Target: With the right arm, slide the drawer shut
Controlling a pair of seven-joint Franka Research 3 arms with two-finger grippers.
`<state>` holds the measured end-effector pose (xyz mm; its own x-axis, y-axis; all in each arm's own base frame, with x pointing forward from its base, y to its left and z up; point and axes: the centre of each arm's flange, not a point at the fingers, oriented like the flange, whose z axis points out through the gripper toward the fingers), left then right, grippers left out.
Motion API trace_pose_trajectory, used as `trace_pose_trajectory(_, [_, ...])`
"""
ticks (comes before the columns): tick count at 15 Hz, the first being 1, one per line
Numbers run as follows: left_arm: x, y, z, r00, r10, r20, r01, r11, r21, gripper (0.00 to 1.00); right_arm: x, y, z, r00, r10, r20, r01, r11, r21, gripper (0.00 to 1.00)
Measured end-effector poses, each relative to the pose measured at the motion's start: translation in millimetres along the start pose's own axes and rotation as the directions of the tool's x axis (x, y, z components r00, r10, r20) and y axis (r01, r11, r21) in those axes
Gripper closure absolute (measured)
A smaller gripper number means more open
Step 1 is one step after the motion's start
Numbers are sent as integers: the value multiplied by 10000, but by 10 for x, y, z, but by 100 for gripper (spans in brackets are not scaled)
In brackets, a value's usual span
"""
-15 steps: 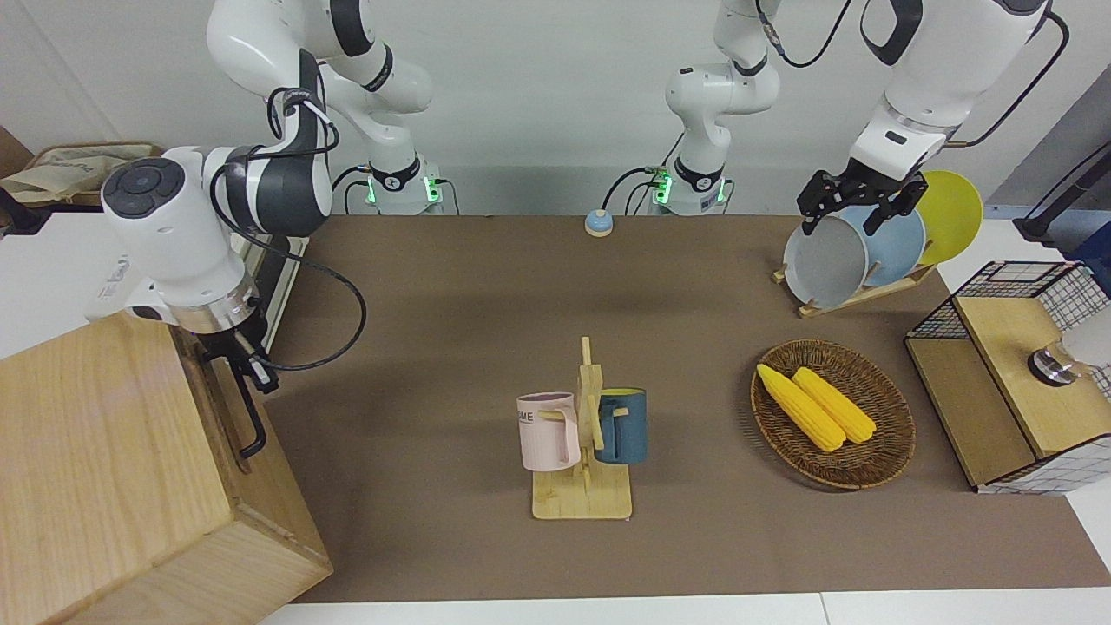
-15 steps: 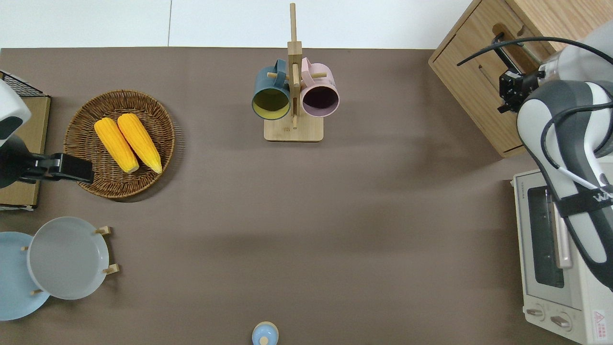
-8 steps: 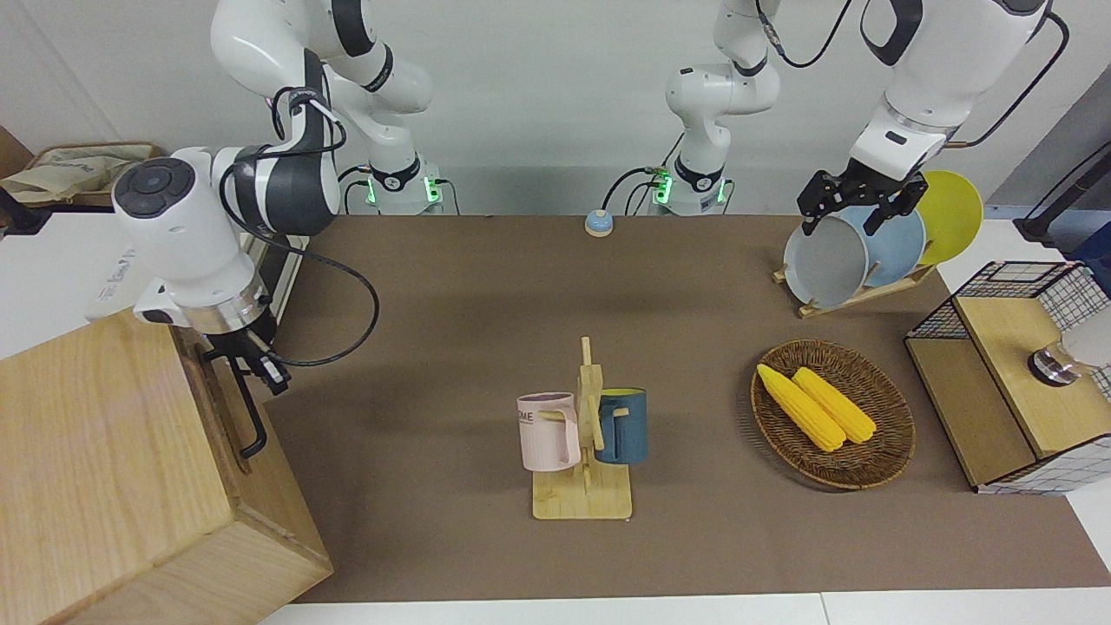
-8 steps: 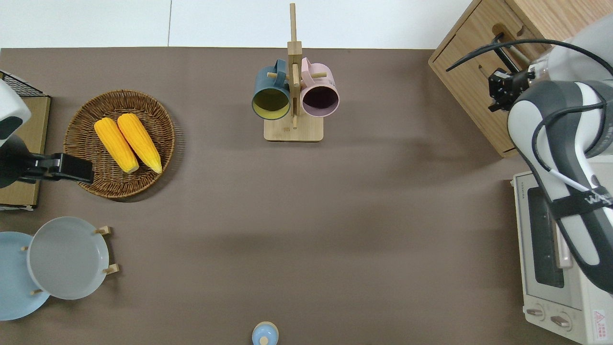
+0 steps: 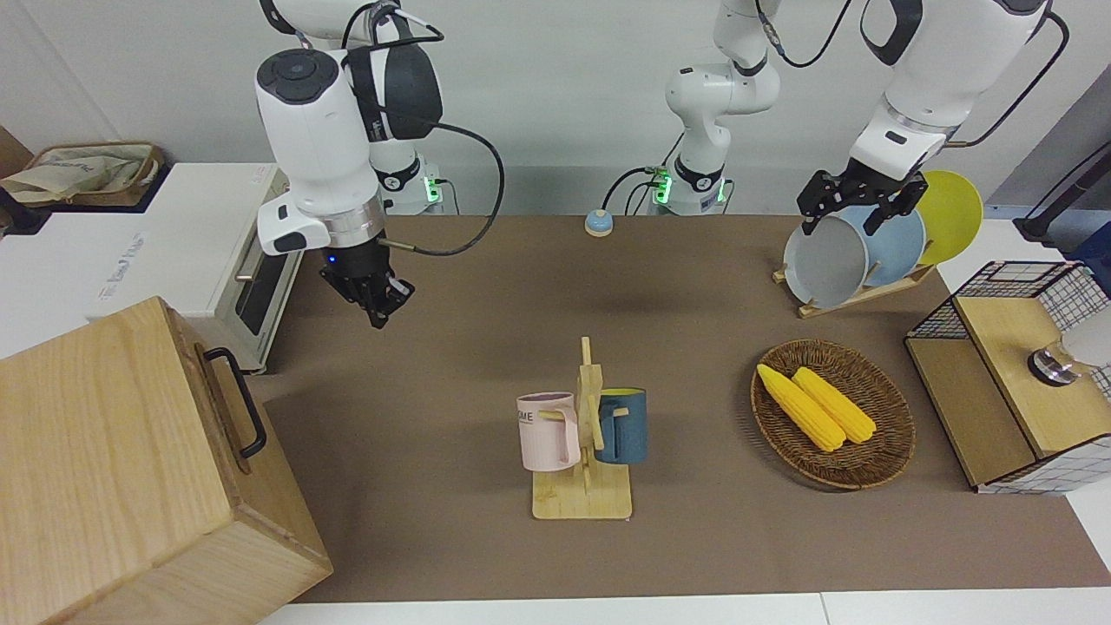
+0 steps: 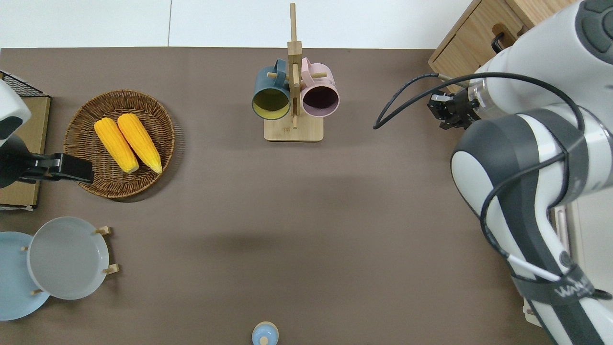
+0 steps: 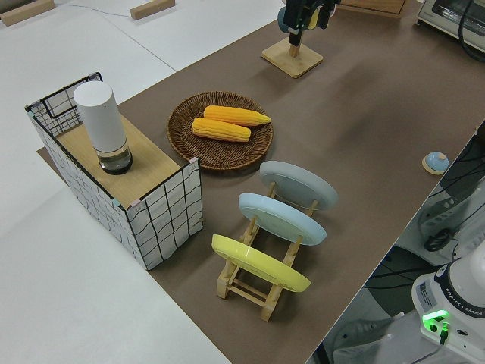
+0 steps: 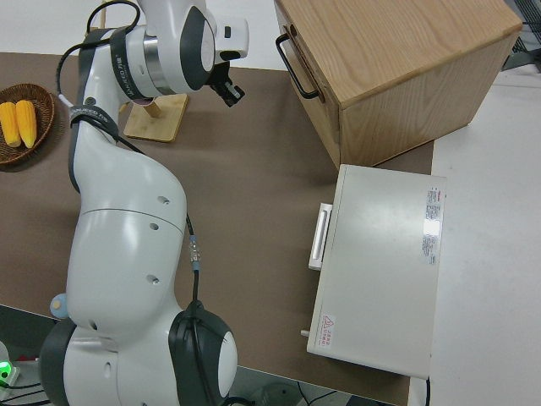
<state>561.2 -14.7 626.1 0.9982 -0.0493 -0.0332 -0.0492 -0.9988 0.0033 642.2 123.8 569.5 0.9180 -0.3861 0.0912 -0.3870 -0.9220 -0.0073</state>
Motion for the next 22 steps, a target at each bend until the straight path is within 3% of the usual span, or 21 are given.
trace_pose_trajectory(4, [0,0,0,10000,0,0,0,10000,0,0,-475,300,-438,9749,-2228,-10,2226,9745,-275,99])
trace_pose_trajectory(7, [0,0,0,10000,0,0,0,10000,0,0,-668,614,-572,9461,-3234,183,3239,9449,-479,99])
trace_pose_trajectory(12, [0,0,0,10000,0,0,0,10000,0,0,-518,1129,-614,9026,-4278,470,4269,9039,284,99])
trace_pose_trajectory(16, [0,0,0,10000,0,0,0,10000,0,0,-423,1330,-575,8914,-4501,524,4479,8928,492,96])
trace_pose_trajectory(17, [0,0,0,10000,0,0,0,10000,0,0,-426,1319,-567,8905,-4519,538,4496,8919,495,90])
trace_pose_trajectory(22, [0,0,0,10000,0,0,0,10000,0,0,-421,1261,-497,8966,-4378,667,4353,8989,493,41])
